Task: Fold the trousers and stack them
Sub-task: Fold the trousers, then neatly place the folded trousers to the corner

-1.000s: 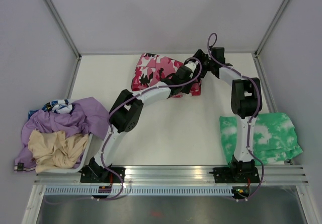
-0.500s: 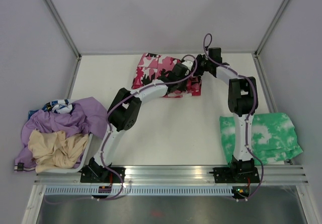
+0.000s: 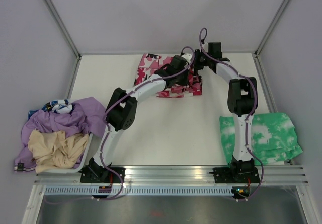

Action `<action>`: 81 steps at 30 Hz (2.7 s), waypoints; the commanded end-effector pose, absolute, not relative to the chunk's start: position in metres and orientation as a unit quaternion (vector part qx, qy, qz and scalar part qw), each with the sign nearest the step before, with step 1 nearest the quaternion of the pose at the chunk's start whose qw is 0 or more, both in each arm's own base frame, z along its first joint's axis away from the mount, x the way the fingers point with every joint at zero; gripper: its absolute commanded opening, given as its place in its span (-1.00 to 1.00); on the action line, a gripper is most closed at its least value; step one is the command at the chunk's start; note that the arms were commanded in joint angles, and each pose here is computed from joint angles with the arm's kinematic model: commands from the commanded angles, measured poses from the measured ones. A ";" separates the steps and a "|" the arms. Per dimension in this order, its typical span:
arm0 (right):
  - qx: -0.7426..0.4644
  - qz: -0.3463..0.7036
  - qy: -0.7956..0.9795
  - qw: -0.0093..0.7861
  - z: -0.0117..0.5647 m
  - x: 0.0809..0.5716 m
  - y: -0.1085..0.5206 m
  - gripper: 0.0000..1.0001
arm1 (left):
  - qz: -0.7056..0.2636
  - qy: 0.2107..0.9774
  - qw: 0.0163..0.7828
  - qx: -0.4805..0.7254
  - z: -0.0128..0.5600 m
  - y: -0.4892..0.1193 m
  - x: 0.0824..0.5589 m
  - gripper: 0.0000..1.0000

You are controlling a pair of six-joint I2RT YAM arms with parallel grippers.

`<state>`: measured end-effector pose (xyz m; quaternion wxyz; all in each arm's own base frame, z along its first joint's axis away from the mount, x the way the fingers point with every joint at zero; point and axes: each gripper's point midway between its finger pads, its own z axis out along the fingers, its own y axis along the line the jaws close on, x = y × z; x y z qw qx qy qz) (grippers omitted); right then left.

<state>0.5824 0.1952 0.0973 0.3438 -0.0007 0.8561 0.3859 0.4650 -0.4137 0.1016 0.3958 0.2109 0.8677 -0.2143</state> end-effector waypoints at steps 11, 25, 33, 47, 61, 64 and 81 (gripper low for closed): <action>-0.029 0.320 0.858 0.401 0.108 0.595 0.168 -0.65 | -0.369 0.828 0.313 0.284 0.147 -0.470 0.403 -0.95; -0.046 0.283 0.850 0.442 0.161 0.603 0.147 0.60 | -0.332 0.827 0.362 0.272 0.203 -0.446 0.412 0.29; -0.053 0.253 0.854 0.452 0.210 0.588 0.127 0.81 | -0.331 0.857 0.389 0.061 0.243 -0.335 0.472 0.46; -0.022 0.204 0.925 0.319 0.123 0.485 0.130 0.83 | -0.204 0.917 0.329 -0.101 0.143 -0.173 0.502 0.49; 0.027 0.144 0.937 0.318 0.071 0.518 0.109 0.96 | -0.126 0.939 0.316 -0.051 0.086 -0.149 0.509 0.54; 0.036 0.173 0.935 0.308 0.057 0.522 0.116 0.96 | -0.123 0.941 0.312 -0.043 0.081 -0.145 0.512 0.55; 0.067 0.191 0.942 0.267 0.006 0.502 0.121 -0.47 | -0.255 0.927 0.274 -0.040 0.031 -0.193 0.514 0.29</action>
